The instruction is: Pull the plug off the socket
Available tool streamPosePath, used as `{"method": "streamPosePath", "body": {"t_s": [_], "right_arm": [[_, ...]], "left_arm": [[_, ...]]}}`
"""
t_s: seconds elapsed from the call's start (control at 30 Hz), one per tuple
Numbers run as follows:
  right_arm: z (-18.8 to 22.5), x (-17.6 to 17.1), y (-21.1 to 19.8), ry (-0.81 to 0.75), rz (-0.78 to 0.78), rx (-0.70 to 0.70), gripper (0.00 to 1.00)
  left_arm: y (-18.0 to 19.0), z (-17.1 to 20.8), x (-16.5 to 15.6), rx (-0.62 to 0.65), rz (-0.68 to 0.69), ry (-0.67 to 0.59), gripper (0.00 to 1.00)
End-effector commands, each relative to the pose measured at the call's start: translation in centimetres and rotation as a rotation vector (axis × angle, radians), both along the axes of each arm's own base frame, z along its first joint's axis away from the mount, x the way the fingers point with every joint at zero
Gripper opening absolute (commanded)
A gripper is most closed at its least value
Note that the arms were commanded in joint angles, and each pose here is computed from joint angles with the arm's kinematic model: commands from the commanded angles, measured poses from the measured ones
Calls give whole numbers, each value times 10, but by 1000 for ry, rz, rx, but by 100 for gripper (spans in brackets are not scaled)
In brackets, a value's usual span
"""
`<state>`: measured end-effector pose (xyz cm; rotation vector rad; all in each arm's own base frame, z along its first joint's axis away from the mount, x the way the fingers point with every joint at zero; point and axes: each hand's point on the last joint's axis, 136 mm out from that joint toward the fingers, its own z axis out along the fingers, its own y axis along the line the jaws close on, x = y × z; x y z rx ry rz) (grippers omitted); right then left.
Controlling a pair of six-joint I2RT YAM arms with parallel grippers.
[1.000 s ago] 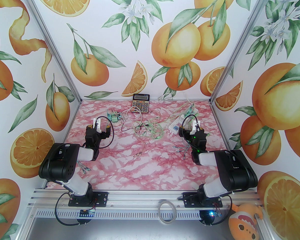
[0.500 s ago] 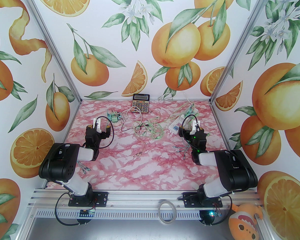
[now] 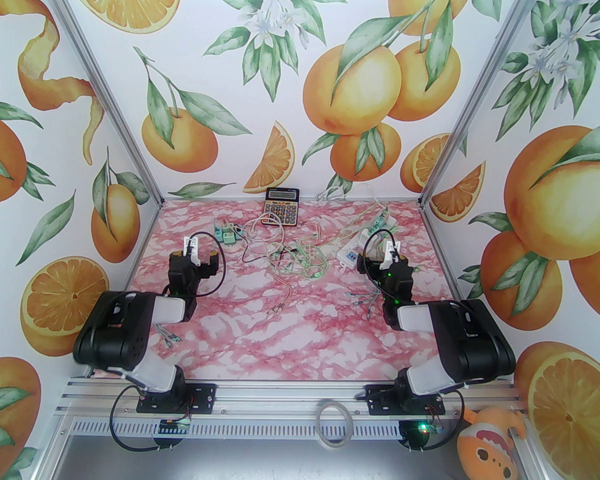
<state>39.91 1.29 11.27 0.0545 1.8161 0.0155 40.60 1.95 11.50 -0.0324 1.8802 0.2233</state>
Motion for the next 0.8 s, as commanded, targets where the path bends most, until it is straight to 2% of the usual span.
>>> {"method": "streamPosePath", "body": {"t_s": [0.0, 0.2, 0.33, 0.47, 0.57, 0.67, 0.77], "right_arm": [[12, -4, -3, -57, -9, 9, 100], [54, -16, -26, -51, -156, 44, 100], [94, -25, -47, -74, -318, 284, 100], [130, -26, -31, -132, -204, 456, 100], [130, -22, -31, -35, -205, 612, 100], [129, -16, -21, 43, -164, 605, 100], [124, -13, -15, 97, -156, 522, 100]], "left_arm": [[18, 53, 1, -57, 113, -31, 100], [22, 105, -7, -217, 187, 99, 100], [13, 116, -11, -320, 189, 159, 100], [-4, 121, -11, -418, 128, 205, 100], [-29, 126, -10, -472, 35, 210, 100], [-56, 129, -10, -461, -41, 218, 100], [-87, 128, -10, -472, -108, 237, 100]]}}
